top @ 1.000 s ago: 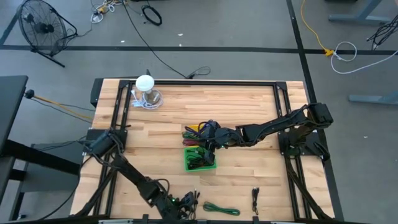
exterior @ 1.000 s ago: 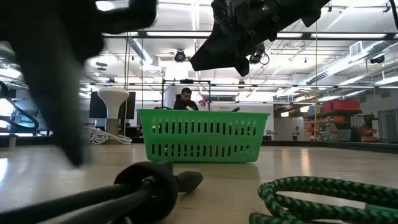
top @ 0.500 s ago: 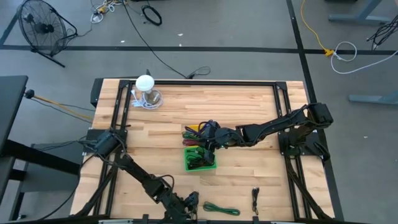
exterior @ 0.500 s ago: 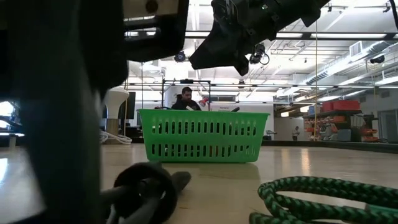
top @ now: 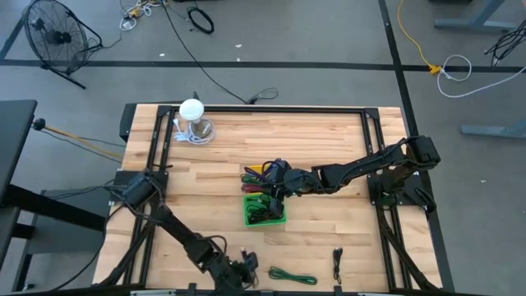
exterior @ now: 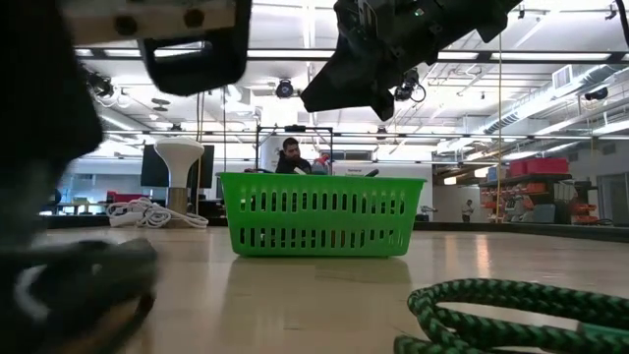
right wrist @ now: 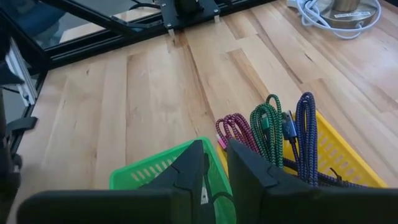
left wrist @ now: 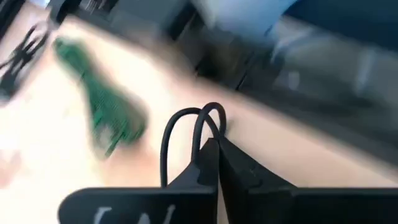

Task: Pick & Place USB Port
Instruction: Put the black USB cable into the green bin

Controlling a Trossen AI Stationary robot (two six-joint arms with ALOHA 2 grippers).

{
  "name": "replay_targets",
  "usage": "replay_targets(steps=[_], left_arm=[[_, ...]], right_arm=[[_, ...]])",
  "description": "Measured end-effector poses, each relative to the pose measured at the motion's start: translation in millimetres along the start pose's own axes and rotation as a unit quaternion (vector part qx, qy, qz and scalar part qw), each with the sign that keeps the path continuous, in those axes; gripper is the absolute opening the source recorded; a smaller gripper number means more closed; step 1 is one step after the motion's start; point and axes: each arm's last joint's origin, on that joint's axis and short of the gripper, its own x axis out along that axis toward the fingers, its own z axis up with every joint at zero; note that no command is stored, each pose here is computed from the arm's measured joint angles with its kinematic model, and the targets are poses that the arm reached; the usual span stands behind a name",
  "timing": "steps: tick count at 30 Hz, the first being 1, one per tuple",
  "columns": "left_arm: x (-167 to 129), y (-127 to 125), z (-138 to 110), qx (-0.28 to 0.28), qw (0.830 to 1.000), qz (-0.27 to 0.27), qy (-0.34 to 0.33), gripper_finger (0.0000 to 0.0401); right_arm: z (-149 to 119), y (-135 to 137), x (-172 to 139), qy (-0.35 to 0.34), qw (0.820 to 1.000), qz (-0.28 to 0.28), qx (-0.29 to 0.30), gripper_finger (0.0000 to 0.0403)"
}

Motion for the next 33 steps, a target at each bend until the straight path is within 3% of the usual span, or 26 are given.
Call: replay_targets(steps=[6, 18, 28, 33], left_arm=[[-28.0, 4.9, 6.3, -0.002, 0.991, 0.102, 0.086, 0.0001], [-67.9, 21.9, 30.7, -0.049, 0.971, 0.221, 0.075, 0.0001], [-132.7, 55.0, 56.2, -0.120, 0.904, 0.407, 0.059, 0.0000], [-156.3, 72.2, 59.1, -0.182, 0.868, 0.461, 0.042, 0.0000]], right_arm=[[-0.1, 0.0, 0.0, 0.000, 1.000, 0.000, 0.000, 0.0073], [-0.3, -0.1, 0.0, 0.002, 1.000, 0.000, -0.001, 0.0073], [-0.3, 5.1, -0.9, -0.004, 1.000, 0.014, -0.002, 0.0073], [4.2, 20.0, -4.0, -0.037, 0.996, 0.072, -0.024, 0.0073]])
